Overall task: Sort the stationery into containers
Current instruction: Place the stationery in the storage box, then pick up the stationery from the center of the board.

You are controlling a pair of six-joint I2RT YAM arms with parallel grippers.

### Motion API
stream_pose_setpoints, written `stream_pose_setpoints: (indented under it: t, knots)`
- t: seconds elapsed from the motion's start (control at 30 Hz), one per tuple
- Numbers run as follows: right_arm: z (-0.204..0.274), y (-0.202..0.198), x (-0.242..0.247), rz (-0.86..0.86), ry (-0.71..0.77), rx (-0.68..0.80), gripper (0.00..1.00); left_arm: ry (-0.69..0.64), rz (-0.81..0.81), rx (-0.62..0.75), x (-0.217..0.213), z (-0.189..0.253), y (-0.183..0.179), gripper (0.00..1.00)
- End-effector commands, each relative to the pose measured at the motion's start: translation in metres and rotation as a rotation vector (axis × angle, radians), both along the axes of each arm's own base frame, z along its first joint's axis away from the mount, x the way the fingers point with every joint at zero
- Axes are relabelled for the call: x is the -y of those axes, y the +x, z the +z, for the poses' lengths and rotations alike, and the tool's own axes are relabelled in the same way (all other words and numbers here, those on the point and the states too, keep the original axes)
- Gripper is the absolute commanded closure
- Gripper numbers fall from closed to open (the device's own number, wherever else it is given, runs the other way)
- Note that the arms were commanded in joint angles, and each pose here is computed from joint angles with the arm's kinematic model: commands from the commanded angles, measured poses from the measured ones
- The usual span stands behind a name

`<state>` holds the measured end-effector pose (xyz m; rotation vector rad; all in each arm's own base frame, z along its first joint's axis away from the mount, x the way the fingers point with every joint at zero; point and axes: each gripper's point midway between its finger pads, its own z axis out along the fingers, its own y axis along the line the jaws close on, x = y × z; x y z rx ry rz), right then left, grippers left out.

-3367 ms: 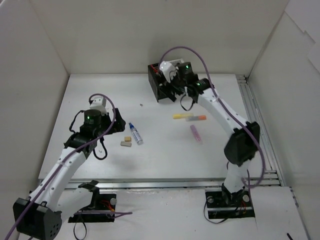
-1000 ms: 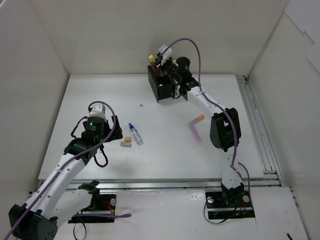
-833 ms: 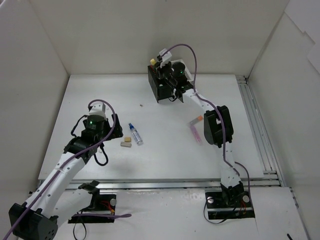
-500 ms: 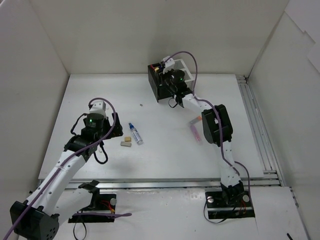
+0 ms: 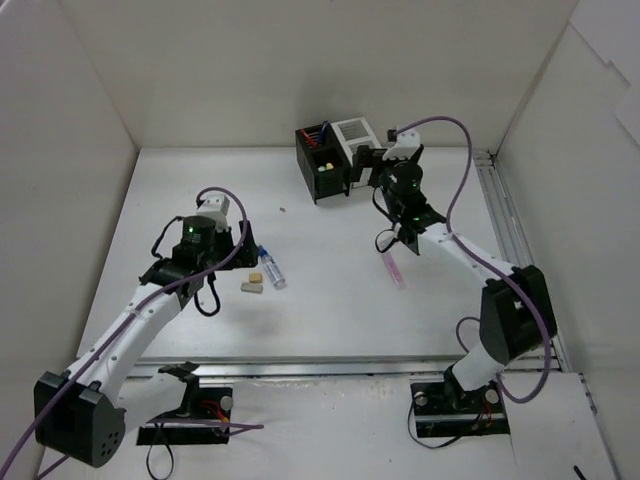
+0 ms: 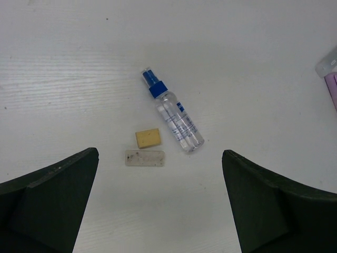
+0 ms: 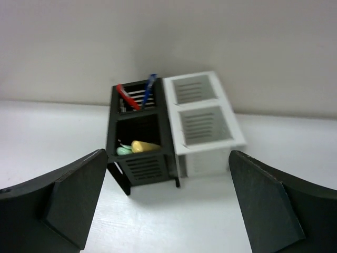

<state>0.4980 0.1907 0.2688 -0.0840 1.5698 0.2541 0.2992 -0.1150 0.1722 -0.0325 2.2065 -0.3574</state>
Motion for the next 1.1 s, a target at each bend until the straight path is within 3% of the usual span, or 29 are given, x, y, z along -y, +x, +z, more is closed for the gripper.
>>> stream_pose_setpoints:
  t: [0.0, 0.03, 0.17, 0.23, 0.5, 0.77, 0.97, 1.0, 1.07]
  knots:
    - [-0.011, -0.034, 0.057, -0.263, 0.122, -0.131, 0.02, -0.030, -0.099, 0.151, 0.020, 0.044, 0.027, 0.00]
    - [-0.040, -0.049, 0.071, -0.334, 0.083, -0.283, 0.02, -0.023, -0.108, 0.147, 0.021, 0.042, 0.030, 0.00]
    - [-0.081, -0.071, 0.105, -0.470, -0.027, -0.507, 0.02, -0.033, -0.170, 0.169, 0.033, 0.046, 0.033, 0.00]
    - [-0.102, -0.075, 0.109, -0.485, -0.016, -0.586, 0.02, -0.030, -0.191, 0.178, 0.036, 0.046, 0.035, 0.00]
    - [-0.174, -0.056, 0.114, -0.449, 0.085, -0.829, 0.02, -0.030, -0.217, 0.152, 0.042, 0.037, 0.031, 0.00]
    - [-0.220, -0.043, 0.104, -0.454, 0.112, -0.943, 0.04, -0.008, -0.145, 0.131, 0.026, 0.030, 0.022, 0.00]
    - [-0.237, -0.051, 0.099, -0.448, 0.124, -0.992, 0.27, 0.000, -0.096, 0.146, 0.017, 0.029, 0.019, 0.00]
    - [-0.238, -0.054, 0.098, -0.452, 0.118, -0.996, 0.38, -0.010, -0.082, 0.145, 0.016, 0.027, 0.018, 0.00]
    - [-0.235, -0.053, 0.102, -0.468, 0.118, -0.986, 0.48, -0.019, -0.077, 0.153, 0.017, 0.027, 0.019, 0.00]
